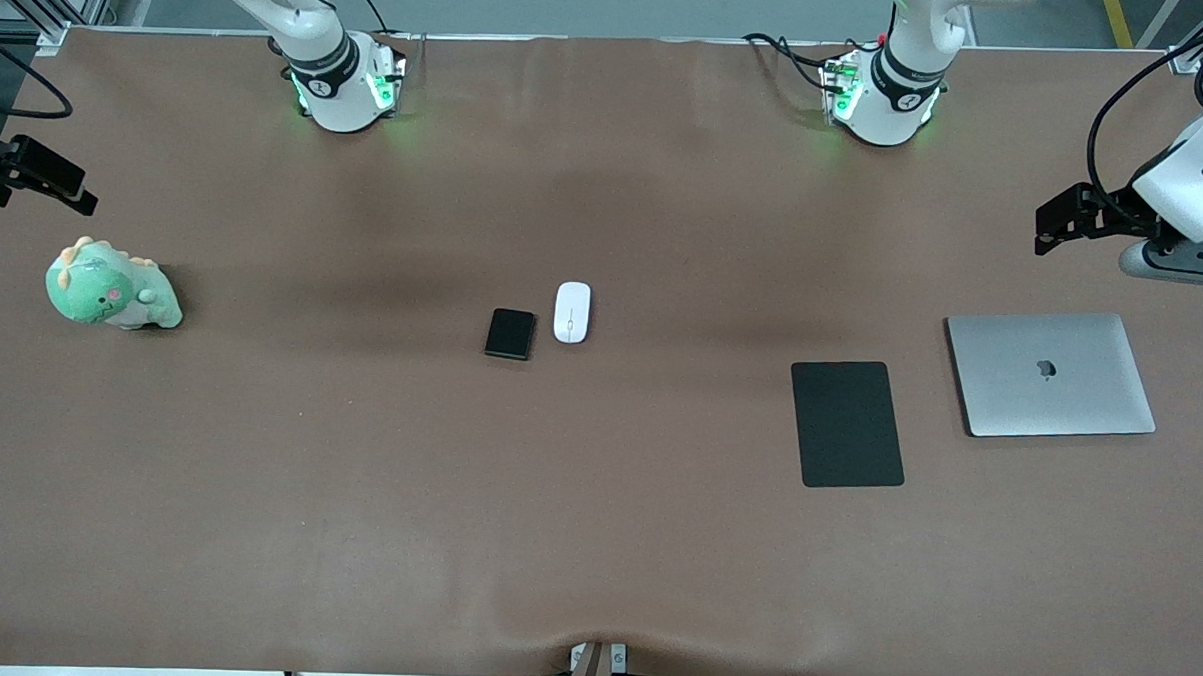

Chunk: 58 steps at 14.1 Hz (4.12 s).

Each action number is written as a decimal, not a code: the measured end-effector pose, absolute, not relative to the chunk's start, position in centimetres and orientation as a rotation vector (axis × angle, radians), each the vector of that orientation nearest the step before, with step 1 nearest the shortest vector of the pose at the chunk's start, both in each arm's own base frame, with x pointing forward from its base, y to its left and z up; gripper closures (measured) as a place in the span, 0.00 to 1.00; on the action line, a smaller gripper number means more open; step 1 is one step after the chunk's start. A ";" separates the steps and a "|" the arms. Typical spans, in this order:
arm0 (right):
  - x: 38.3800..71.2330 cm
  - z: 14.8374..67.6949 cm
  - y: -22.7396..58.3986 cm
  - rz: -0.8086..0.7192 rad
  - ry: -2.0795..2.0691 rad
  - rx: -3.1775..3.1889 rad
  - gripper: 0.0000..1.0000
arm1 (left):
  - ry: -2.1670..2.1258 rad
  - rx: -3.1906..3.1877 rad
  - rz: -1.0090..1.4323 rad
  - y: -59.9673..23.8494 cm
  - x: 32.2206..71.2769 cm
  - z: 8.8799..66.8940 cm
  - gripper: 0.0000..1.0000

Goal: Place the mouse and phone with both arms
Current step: 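Move the left gripper over toward the white mouse, then lower the left gripper onto the mouse while the right gripper moves out, then grasp the mouse with the left gripper while the right gripper reaches the phone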

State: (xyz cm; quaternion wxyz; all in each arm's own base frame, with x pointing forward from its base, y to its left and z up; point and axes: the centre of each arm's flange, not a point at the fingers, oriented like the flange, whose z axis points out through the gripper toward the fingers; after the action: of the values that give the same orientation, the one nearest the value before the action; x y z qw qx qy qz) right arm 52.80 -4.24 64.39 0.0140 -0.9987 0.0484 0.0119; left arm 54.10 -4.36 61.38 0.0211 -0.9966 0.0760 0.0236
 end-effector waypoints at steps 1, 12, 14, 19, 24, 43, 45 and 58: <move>52.8 64.4 -4.2 0.037 0.151 -3.109 0.00 | 0.236 -3.090 0.073 -4.4 54.1 61.4 0.00; 52.8 64.4 -4.2 0.037 0.150 -3.107 0.00 | 0.253 -3.085 0.153 -10.7 54.7 58.3 0.00; 52.8 64.4 -4.2 0.037 0.149 -3.106 0.00 | 0.254 -3.078 0.205 -15.7 54.4 56.2 0.00; 52.8 64.3 -4.1 0.038 0.152 -3.090 0.00 | 0.222 -3.113 0.219 -28.9 53.8 49.2 0.00; 53.1 64.1 -4.3 0.039 0.160 -3.074 0.00 | 0.109 -3.184 0.174 -42.7 49.8 41.6 0.00; 58.6 52.0 -2.8 0.354 0.165 -2.963 0.00 | -0.052 -3.146 -0.102 -58.8 42.7 18.6 0.00; 59.0 50.6 -2.7 0.395 0.167 -2.950 0.00 | -0.055 -3.143 -0.099 -58.6 42.8 18.0 0.04; 62.7 41.9 5.0 0.447 0.125 -2.747 0.00 | -0.244 -3.124 -0.172 -50.9 53.3 25.8 0.40</move>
State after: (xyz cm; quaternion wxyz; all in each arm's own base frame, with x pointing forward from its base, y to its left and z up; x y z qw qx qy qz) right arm 62.74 4.99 41.87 0.1769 -0.9705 0.0443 0.1578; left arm 53.29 -50.86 25.77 0.0015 -0.9955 -0.0776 -0.0547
